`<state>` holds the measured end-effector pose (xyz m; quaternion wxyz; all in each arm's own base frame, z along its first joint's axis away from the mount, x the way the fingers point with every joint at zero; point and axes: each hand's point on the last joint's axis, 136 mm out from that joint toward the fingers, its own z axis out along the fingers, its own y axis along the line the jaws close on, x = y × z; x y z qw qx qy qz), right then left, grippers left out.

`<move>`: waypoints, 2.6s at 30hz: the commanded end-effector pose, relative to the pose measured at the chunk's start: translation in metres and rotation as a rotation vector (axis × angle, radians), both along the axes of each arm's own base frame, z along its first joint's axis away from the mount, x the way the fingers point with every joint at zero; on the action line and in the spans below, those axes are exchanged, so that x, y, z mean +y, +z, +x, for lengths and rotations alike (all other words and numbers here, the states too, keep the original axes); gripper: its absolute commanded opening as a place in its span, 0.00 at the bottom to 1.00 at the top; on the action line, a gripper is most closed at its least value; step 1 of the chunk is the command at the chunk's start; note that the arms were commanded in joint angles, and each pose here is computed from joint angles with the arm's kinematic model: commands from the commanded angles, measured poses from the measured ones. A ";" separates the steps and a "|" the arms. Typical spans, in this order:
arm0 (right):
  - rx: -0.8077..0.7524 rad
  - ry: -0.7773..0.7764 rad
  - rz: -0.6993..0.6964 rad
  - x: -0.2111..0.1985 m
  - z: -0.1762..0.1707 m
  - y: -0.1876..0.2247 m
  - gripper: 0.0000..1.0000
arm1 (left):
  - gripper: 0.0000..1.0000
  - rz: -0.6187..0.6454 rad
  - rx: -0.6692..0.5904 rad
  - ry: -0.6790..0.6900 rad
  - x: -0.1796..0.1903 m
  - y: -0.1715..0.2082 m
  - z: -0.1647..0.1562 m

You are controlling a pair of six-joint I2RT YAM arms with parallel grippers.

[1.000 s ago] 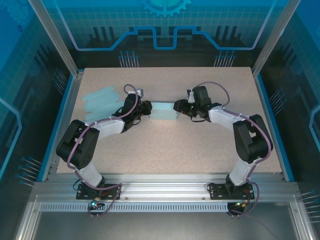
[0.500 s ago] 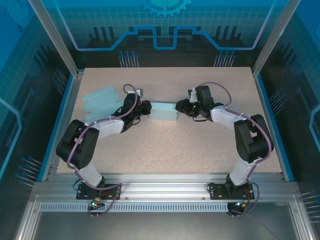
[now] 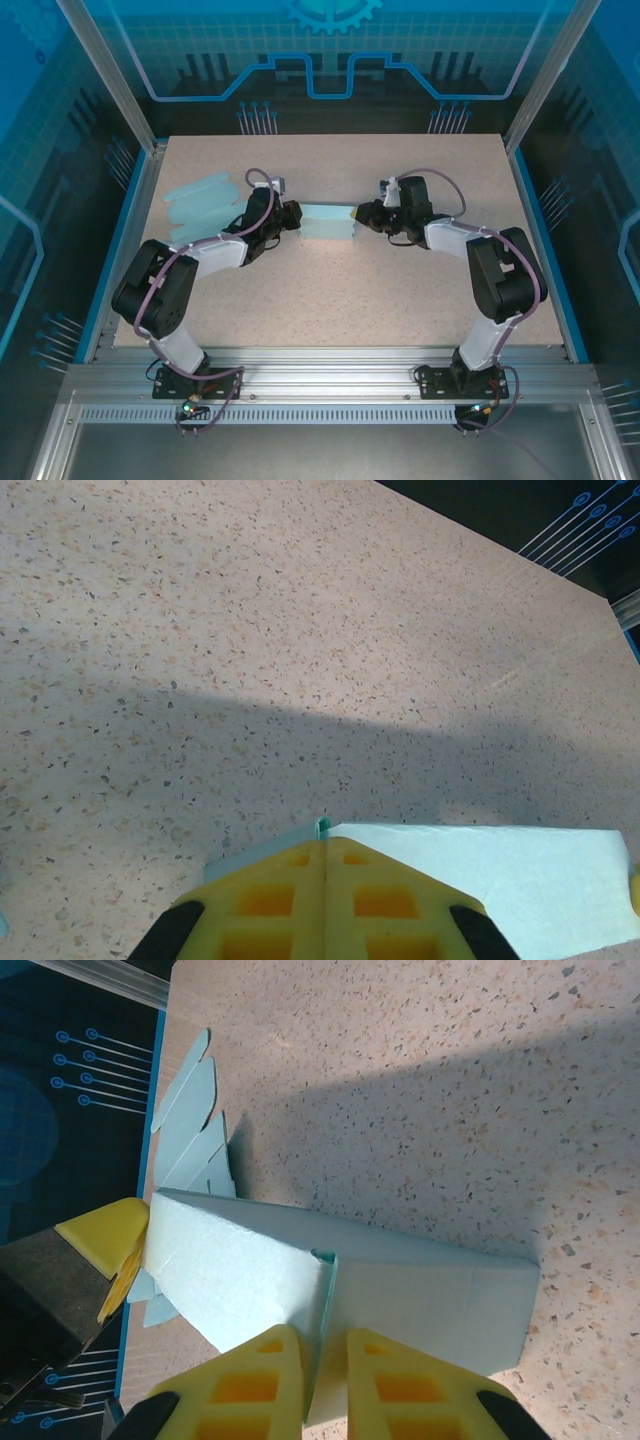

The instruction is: Fold the paper box

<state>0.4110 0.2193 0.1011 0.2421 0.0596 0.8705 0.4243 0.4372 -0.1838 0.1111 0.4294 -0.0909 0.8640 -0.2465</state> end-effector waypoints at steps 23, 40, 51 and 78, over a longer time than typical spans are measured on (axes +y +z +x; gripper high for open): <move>0.239 -0.030 -0.230 -0.018 -0.031 -0.053 0.14 | 0.43 0.310 -0.086 -0.245 0.010 0.058 -0.017; 0.130 0.012 -0.200 -0.006 -0.018 0.012 0.71 | 0.87 0.657 -0.349 -1.032 -0.045 0.062 -0.048; 0.089 0.005 -0.198 -0.009 -0.022 0.037 0.81 | 0.88 0.887 -0.335 -1.157 -0.049 0.028 -0.028; -0.087 -0.341 -0.470 -0.129 -0.105 0.121 1.00 | 0.38 1.190 -0.456 -1.108 -0.089 0.002 0.015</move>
